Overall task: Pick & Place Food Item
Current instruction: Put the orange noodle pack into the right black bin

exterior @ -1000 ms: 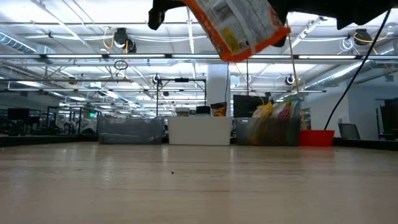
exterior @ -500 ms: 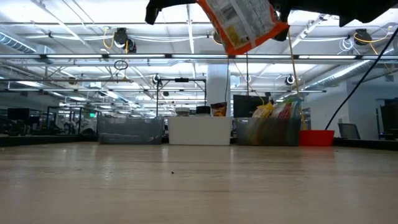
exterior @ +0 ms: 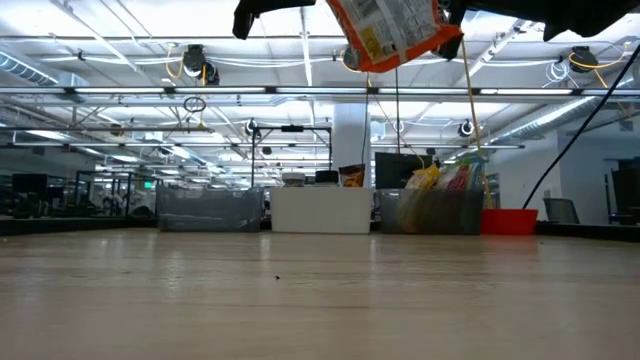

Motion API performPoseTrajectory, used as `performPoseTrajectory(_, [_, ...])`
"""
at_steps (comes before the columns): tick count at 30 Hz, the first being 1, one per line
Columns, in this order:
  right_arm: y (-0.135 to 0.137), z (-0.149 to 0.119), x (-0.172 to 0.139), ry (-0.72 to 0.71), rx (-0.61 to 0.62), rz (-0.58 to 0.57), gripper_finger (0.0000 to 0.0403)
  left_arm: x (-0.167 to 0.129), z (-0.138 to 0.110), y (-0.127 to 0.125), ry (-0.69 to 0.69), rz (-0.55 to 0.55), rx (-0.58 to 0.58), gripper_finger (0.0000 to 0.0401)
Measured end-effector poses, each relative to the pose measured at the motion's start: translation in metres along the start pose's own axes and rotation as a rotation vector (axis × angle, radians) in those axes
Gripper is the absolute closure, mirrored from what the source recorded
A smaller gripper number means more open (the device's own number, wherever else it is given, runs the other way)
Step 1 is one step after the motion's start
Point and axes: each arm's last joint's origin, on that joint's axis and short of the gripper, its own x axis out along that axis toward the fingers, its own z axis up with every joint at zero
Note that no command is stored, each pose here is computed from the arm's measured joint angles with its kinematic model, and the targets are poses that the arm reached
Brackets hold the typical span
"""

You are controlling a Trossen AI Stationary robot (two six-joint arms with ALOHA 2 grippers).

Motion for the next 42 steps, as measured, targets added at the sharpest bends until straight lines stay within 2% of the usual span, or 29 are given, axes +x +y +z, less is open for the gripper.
performPoseTrajectory(8, [0.0, 0.0, 0.0, -0.006, 0.002, 0.0, 0.0403, 0.002, -0.002, 0.0, 0.003, -0.002, -0.031, 0.0233])
performPoseTrajectory(12, [0.001, 0.001, 0.0, -0.009, 0.001, 0.004, 0.0403, 0.003, -0.001, -0.002, 0.016, -0.061, -0.039, 0.0233])
performPoseTrajectory(23, [0.002, 0.002, 0.0, -0.021, -0.003, 0.025, 0.0403, 0.022, -0.01, -0.005, -0.011, -0.128, -0.071, 0.0233])
performPoseTrajectory(42, [0.003, 0.002, 0.0, -0.019, -0.001, 0.033, 0.0403, 0.025, -0.008, -0.003, -0.04, -0.125, -0.094, 0.0233])
